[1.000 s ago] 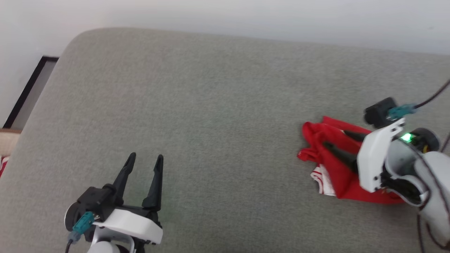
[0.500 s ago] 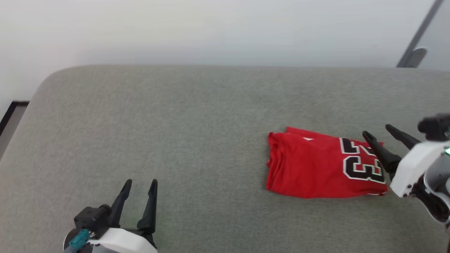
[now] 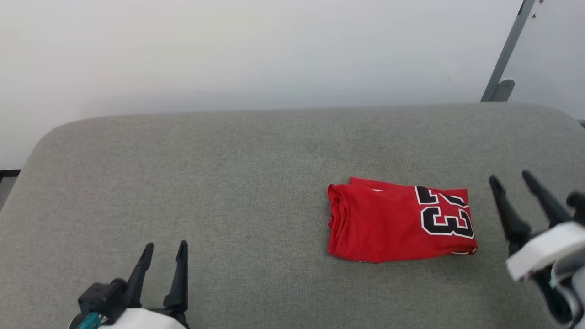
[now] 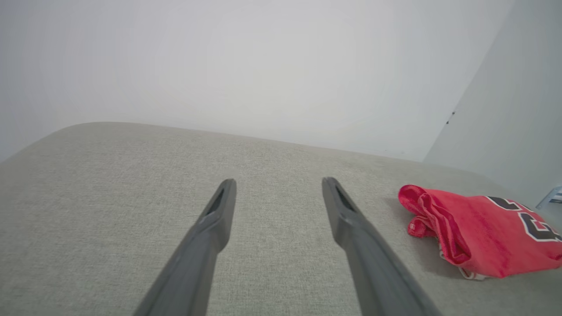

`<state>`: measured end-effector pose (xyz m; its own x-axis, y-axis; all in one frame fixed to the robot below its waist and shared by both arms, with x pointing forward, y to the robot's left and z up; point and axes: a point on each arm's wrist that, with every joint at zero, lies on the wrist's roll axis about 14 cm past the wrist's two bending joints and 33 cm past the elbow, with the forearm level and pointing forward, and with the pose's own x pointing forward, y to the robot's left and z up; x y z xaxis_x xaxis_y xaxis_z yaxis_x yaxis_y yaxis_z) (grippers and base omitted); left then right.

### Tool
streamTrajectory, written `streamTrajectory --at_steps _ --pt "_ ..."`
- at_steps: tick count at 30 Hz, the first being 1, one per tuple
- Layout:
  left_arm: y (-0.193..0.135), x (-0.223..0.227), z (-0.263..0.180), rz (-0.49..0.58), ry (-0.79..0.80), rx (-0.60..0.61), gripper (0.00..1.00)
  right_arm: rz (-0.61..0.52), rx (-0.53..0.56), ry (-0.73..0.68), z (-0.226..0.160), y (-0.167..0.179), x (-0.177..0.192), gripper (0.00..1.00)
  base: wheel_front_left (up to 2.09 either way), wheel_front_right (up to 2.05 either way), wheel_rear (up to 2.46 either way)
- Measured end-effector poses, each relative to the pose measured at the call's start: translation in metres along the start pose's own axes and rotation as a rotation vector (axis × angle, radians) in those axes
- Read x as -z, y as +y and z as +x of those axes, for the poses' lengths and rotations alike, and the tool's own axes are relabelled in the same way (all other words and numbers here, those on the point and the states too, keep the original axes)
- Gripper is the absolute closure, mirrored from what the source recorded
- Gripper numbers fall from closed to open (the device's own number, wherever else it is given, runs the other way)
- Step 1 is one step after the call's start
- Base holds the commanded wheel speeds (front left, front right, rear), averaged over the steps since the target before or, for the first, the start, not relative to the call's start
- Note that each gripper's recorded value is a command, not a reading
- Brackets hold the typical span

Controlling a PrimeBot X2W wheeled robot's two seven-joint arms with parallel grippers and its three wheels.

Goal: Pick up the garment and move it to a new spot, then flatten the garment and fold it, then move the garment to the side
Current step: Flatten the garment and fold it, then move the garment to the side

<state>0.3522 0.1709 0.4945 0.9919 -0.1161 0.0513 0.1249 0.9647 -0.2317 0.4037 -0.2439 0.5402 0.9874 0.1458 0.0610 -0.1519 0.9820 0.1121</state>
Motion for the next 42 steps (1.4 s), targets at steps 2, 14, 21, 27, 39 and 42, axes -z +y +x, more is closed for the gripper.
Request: streamTrajectory --at_steps 2,14,21,27,39,42 --pt "0.002 -0.002 -0.004 0.005 -0.006 -0.003 0.0 0.015 0.0 -0.006 -0.01 0.006 0.005 0.0 0.0 0.0 0.0" --pt "0.012 -0.005 -0.037 0.031 -0.015 -0.046 0.0 0.009 0.061 -0.048 -0.05 -0.001 0.005 0.0 0.0 0.0 0.0" --pt "0.017 -0.005 -0.054 0.05 -0.011 -0.071 0.0 -0.008 0.097 -0.051 -0.066 -0.012 0.005 0.0 0.0 0.0 0.0" --pt "0.016 -0.009 -0.056 0.051 -0.023 -0.077 0.0 -0.007 0.109 -0.052 -0.068 -0.014 0.005 0.0 0.0 0.0 0.0" --pt "0.012 -0.007 -0.051 0.051 -0.019 -0.066 0.0 -0.01 0.089 0.004 -0.06 -0.009 0.014 0.0 0.0 0.0 0.0" --pt "0.01 -0.009 -0.044 0.049 -0.028 -0.061 0.0 -0.024 0.065 0.109 -0.053 -0.007 0.03 0.0 0.0 0.0 0.0"
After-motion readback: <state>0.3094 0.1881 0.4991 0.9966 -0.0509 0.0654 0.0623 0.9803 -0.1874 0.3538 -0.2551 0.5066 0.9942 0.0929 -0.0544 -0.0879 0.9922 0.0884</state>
